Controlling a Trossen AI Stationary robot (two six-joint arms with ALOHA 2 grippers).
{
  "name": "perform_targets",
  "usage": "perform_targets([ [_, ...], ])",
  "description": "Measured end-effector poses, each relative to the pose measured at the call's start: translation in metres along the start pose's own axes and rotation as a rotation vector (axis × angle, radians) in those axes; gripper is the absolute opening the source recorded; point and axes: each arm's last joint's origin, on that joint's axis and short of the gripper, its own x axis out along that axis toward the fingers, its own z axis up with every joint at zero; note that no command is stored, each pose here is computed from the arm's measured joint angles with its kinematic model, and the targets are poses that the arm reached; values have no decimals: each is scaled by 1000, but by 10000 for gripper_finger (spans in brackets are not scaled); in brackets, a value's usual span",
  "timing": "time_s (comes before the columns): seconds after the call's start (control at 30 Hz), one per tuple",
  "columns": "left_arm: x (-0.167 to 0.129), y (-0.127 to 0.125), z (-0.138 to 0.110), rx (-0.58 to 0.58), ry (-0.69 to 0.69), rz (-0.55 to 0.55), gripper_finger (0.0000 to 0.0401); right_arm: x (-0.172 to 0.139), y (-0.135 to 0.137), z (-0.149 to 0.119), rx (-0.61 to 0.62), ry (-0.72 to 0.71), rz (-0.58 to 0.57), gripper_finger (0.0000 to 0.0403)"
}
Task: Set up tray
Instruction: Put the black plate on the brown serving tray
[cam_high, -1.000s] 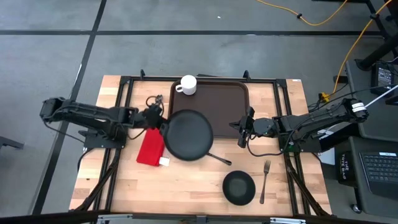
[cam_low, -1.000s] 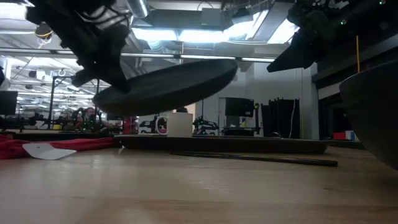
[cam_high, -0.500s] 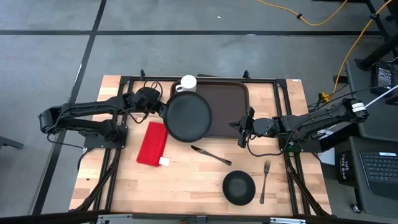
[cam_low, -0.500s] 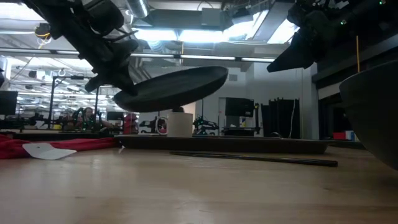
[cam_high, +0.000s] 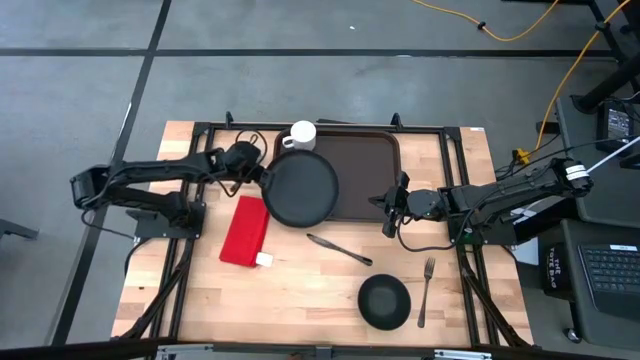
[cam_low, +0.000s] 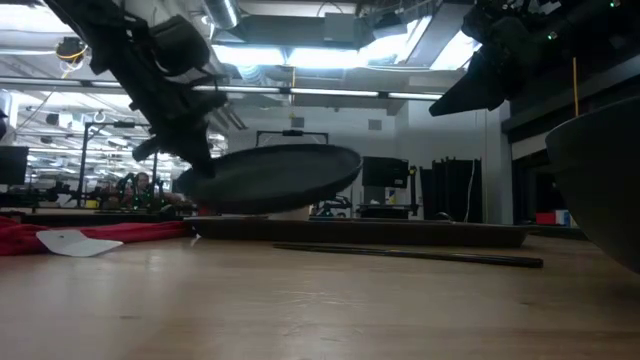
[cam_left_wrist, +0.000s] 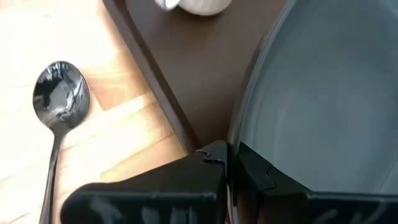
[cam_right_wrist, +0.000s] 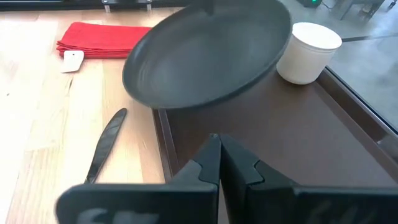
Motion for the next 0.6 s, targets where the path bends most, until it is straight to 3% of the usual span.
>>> perform_targets([
  [0.6,19,22,17,-89,16,0,3,0,0,0,1,1,0,7],
])
